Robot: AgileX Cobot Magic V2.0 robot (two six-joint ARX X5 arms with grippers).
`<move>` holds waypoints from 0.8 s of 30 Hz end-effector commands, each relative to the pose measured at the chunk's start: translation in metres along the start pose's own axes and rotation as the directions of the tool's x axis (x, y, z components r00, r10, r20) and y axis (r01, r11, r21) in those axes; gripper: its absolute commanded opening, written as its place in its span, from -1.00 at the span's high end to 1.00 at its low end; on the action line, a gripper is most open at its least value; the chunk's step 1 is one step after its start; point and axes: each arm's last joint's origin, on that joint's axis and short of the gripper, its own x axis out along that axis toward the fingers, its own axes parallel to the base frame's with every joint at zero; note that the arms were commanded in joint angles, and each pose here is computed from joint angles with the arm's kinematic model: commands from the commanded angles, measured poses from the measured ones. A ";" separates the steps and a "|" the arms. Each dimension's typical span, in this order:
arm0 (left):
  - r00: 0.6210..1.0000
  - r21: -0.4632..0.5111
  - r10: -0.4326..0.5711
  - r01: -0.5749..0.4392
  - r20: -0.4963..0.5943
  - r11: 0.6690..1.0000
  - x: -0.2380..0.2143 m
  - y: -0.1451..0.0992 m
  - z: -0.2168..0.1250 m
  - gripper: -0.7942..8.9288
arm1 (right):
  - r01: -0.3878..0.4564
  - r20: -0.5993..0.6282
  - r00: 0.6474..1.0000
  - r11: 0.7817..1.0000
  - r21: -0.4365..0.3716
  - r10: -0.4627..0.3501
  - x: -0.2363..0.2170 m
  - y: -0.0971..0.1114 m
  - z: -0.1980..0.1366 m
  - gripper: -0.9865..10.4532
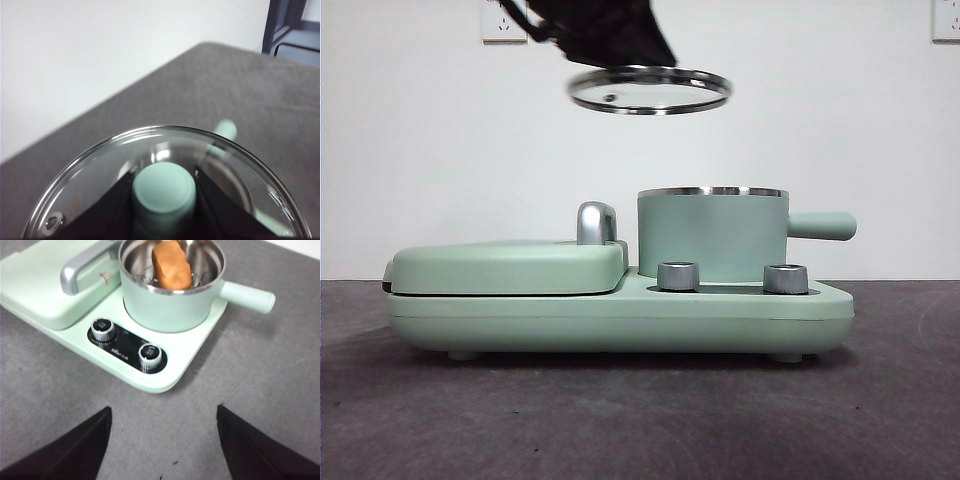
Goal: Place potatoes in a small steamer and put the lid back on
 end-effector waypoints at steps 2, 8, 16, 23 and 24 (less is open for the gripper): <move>0.998 0.030 -0.029 0.027 0.063 0.999 0.027 0.001 0.008 0.81 | -0.001 0.004 1.000 1.000 0.017 0.001 0.000 0.000 0.002 0.26; 0.996 0.035 -0.044 0.042 0.078 0.999 0.059 0.004 -0.001 0.81 | 0.002 0.005 1.000 1.000 0.019 -0.002 0.000 0.000 0.002 0.26; 0.996 0.033 -0.058 0.056 0.066 0.998 0.078 0.002 -0.016 0.81 | 0.026 0.002 1.000 0.999 0.019 -0.026 0.000 -0.001 0.002 0.26; 0.994 0.032 -0.088 0.087 0.057 0.996 0.083 0.000 -0.022 0.81 | 0.028 0.002 1.000 0.999 0.019 -0.028 0.000 -0.001 0.002 0.26; 0.994 0.031 -0.090 0.088 0.054 0.996 0.084 -0.001 -0.023 0.81 | 0.028 0.002 1.000 0.999 0.019 -0.028 0.000 -0.001 0.002 0.26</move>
